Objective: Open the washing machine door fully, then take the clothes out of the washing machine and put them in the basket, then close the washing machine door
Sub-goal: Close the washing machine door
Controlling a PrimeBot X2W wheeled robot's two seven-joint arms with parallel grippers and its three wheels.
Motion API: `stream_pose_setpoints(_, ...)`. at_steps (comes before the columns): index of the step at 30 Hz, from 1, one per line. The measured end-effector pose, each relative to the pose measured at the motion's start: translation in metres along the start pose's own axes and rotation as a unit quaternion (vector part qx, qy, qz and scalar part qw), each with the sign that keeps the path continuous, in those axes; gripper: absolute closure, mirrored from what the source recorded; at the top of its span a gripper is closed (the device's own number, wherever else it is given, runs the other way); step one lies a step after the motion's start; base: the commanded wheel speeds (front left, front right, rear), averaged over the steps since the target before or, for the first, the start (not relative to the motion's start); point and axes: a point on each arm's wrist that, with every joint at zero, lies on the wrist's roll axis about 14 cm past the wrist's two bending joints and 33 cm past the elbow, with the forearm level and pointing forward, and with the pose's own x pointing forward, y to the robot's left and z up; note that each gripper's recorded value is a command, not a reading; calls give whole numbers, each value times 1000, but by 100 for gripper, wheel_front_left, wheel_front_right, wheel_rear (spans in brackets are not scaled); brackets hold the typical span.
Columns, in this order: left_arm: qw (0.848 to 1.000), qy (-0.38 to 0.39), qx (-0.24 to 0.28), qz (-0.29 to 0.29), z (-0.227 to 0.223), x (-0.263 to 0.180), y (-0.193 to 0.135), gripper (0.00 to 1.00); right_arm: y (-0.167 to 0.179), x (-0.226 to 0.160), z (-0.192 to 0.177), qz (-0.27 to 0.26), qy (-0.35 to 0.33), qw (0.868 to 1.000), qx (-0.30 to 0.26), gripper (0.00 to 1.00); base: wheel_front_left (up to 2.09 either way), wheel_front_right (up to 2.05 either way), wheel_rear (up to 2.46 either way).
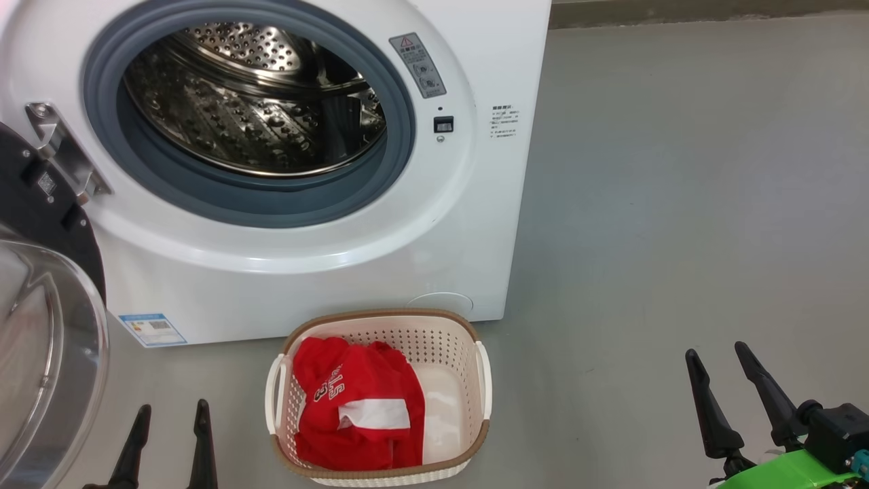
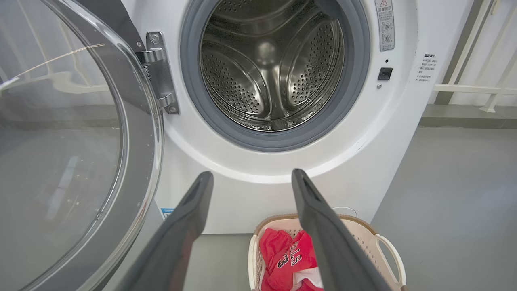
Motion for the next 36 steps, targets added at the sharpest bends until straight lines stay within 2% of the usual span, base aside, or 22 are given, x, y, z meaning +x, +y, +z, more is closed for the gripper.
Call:
stream_pose_setpoints(9, 1000, -1, -9, 8, 1, -4, 4, 0, 7, 5, -1, 11, 1, 1000, 1, 0, 0, 0, 0)
stream_pose_setpoints(16, 999, -6, -15, 37, 4, -13, 18, 0, 24, 14, -4, 40, 5, 999, 2, 0, 0, 0, 0)
stream_pose_setpoints(24, 996, -11, -27, 87, 6, -32, 42, 0, 55, 28, -12, 94, 15, 995, 1, 0, 0, 0, 0)
stream_pose_setpoints(36, 980, -12, -42, 193, 3, -87, 90, 0, 132, 45, -28, 210, 37, 977, 7, 0, 0, 0, 0)
